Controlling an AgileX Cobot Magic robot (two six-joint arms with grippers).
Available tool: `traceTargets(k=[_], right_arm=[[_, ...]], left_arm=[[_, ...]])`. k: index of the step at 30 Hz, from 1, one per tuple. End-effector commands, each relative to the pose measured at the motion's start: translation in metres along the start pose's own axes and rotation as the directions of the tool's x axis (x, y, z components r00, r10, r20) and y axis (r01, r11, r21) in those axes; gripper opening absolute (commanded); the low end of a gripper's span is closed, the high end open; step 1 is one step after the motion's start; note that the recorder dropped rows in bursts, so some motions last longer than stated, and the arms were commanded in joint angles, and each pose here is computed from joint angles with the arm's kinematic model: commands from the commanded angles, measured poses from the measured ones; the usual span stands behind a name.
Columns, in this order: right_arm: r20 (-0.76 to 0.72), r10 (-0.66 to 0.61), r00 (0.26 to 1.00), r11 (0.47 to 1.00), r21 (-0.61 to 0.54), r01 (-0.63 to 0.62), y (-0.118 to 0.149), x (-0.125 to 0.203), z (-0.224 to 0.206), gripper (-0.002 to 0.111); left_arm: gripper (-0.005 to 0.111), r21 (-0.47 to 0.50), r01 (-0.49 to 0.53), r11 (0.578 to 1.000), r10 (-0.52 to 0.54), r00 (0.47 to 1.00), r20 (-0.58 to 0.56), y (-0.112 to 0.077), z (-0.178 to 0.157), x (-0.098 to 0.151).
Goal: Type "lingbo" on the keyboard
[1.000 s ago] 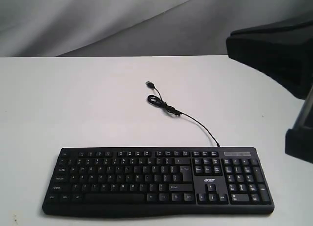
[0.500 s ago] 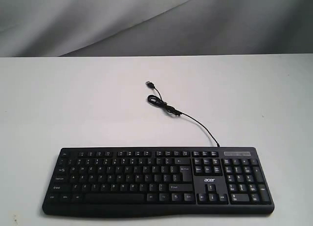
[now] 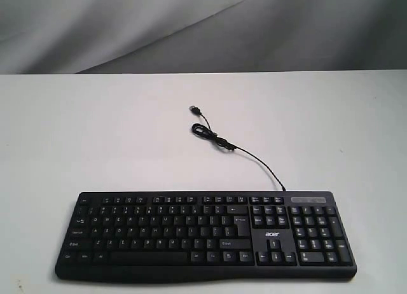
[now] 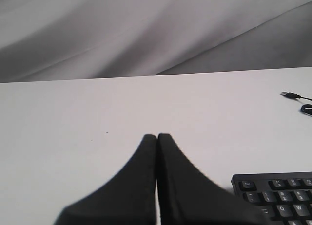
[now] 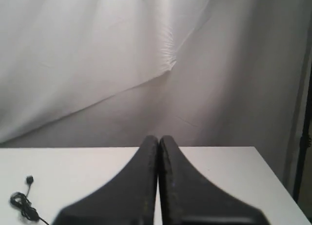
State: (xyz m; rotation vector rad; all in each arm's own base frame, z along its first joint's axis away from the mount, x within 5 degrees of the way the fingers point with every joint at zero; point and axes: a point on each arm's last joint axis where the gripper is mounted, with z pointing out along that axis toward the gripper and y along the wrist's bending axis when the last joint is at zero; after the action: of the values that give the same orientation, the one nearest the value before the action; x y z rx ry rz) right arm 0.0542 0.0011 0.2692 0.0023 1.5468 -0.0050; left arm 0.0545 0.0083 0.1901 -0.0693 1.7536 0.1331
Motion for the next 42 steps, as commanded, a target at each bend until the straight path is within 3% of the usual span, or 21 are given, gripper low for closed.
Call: traceTargets(k=[1,9,21,42], right_arm=[[-0.06,-0.077,0.995,0.997,0.016,0.078,-0.001,0.012,-0.005,0.0],[-0.12,0.125,0.985,0.992,0.033,-0.122,-0.001,0.027,-0.006,0.0],[-0.245,0.092,0.965,0.995,0.045,-0.084,-0.002,0.084,-0.002,0.0],[-0.265,0.046,0.963,0.998,0.049,-0.034,-0.003,0.086,-0.003,0.0]], left_arm=[[0.0,0.0,0.002,1.0,-0.002,1.0,0.008,0.0,0.0,0.001],[0.0,0.0,0.002,1.0,-0.002,1.0,0.008,0.0,0.0,0.001],[0.0,0.0,0.002,1.0,-0.002,1.0,0.008,0.0,0.0,0.001],[0.0,0.0,0.002,1.0,-0.002,1.0,0.008,0.0,0.0,0.001]])
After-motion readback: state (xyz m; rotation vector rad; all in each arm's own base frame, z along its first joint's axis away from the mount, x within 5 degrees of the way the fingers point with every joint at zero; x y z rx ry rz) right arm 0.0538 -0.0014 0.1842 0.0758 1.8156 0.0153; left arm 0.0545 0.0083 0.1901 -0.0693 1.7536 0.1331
